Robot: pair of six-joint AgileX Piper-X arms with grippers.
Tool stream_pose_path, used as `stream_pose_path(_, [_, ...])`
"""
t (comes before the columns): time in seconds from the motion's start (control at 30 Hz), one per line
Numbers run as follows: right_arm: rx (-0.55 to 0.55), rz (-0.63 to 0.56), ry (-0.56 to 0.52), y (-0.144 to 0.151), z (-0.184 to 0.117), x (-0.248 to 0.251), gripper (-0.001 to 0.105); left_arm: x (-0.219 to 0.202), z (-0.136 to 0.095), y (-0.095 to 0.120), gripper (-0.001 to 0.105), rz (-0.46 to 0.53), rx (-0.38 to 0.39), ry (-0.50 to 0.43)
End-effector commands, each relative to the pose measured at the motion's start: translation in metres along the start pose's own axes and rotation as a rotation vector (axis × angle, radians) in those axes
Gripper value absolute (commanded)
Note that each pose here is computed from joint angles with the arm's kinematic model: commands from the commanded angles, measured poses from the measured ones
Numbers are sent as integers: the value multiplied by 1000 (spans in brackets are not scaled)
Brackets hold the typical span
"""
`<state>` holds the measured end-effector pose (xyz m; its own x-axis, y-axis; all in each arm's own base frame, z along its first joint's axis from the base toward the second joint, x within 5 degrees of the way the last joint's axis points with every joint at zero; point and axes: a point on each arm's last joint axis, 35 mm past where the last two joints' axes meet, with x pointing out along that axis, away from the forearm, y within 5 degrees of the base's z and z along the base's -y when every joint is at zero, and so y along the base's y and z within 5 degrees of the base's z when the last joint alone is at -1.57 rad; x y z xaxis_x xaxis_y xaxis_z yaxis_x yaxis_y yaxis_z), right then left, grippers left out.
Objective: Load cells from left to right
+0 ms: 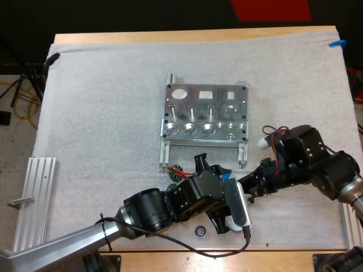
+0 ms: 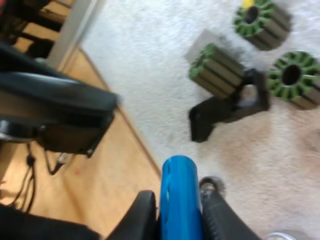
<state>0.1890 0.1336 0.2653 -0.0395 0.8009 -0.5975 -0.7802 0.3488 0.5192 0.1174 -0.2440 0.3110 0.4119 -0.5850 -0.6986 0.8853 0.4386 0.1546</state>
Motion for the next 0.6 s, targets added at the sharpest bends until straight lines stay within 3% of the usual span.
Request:
stream_pose_path(0.0, [-16,-22,-13,2,6,-4,11,-9,0,2,59,33,3,-1])
stream_pose_path(0.33, [-66,-194,1,10,28,-22,11,-54,-3,10,54,94,-90,-87])
stream_pose_path(0.57, [-95,-303,72,7,48,-28,11,-73,-24,13,54,178,-182,-116])
